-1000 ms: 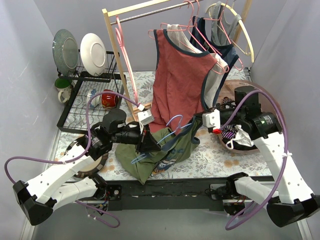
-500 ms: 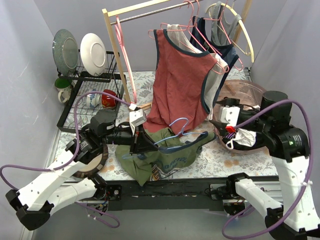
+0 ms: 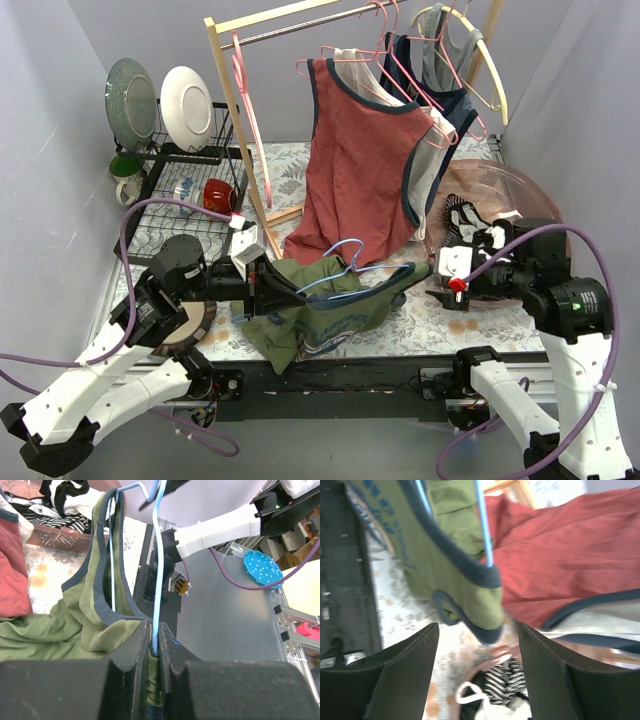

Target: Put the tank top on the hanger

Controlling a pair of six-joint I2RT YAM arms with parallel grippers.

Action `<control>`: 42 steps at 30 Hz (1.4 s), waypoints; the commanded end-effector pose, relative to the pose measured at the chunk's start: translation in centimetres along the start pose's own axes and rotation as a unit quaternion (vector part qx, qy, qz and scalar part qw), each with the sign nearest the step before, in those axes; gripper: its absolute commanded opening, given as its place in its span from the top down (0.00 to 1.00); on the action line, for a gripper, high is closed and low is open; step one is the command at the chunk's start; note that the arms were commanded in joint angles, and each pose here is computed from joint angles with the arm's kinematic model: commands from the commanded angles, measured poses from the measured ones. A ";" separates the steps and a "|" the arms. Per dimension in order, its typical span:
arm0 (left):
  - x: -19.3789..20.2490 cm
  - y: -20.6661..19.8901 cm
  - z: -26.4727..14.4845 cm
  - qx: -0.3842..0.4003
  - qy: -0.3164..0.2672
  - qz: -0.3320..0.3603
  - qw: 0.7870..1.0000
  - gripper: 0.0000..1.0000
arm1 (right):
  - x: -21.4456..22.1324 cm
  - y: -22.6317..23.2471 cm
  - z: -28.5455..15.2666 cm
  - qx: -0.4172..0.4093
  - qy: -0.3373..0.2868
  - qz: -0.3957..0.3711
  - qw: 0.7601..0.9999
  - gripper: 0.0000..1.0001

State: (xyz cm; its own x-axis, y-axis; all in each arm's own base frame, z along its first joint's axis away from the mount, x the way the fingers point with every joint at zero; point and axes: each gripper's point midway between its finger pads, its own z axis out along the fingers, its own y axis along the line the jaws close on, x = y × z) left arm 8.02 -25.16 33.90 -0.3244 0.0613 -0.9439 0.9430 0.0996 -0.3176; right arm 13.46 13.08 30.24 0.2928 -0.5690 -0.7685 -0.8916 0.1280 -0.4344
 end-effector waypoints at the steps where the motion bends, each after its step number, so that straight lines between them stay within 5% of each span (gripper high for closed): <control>1: -1.2 -0.7 0.0 0.017 -0.027 0.014 0.999 1.00 | 0.6 1.0 1.4 -0.045 -0.018 0.027 0.998 0.28; 6: -1.6 -0.9 -0.1 0.021 -0.035 0.015 0.999 1.00 | -1.1 2.1 3.1 -0.116 -0.099 0.055 0.987 0.38; 13: -1.5 -1.0 0.1 0.029 -0.048 0.015 0.998 1.00 | -2.5 3.0 3.7 -0.160 -0.161 0.084 0.970 0.84; 18: -1.2 -0.5 0.7 0.033 -0.049 0.010 0.998 1.00 | -3.7 3.4 3.5 -0.173 -0.184 0.088 0.964 0.98; 23: 0.5 1.8 1.4 -0.012 -0.009 -0.001 1.000 1.00 | -5.1 2.3 2.3 -0.150 -0.177 0.083 0.969 0.99; 26: 1.3 3.3 1.3 -0.052 0.022 -0.005 0.998 0.73 | -5.4 1.3 1.5 -0.125 -0.146 0.059 0.979 0.99; 27: 1.6 3.6 1.0 -0.063 0.035 -0.010 0.997 0.54 | -5.2 1.2 1.4 -0.118 -0.135 0.058 0.982 0.99; 28: 1.6 4.0 0.9 -0.075 0.041 -0.007 0.996 0.45 | -5.1 1.1 1.4 -0.114 -0.131 0.056 0.983 0.99; 31: 1.5 4.8 0.0 -0.114 0.060 0.012 0.992 0.31 | -4.5 1.1 1.5 -0.103 -0.120 0.068 0.985 0.99; 39: 2.5 6.4 -2.1 -0.173 0.091 0.051 0.979 0.28 | -3.7 1.5 1.5 -0.094 -0.103 0.087 0.986 0.99; 42: 2.6 6.1 -2.1 -0.164 0.088 0.056 0.981 0.45 | -3.8 1.9 1.5 -0.103 -0.107 0.093 0.984 0.99</control>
State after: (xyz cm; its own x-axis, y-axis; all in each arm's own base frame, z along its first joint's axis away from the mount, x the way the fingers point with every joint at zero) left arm 12.67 -23.26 29.47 -0.3036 0.2356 -0.9232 0.9040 0.3773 -0.2009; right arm 11.51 16.30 31.17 0.1670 -0.3976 -0.9022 -0.9790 0.0417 -0.1996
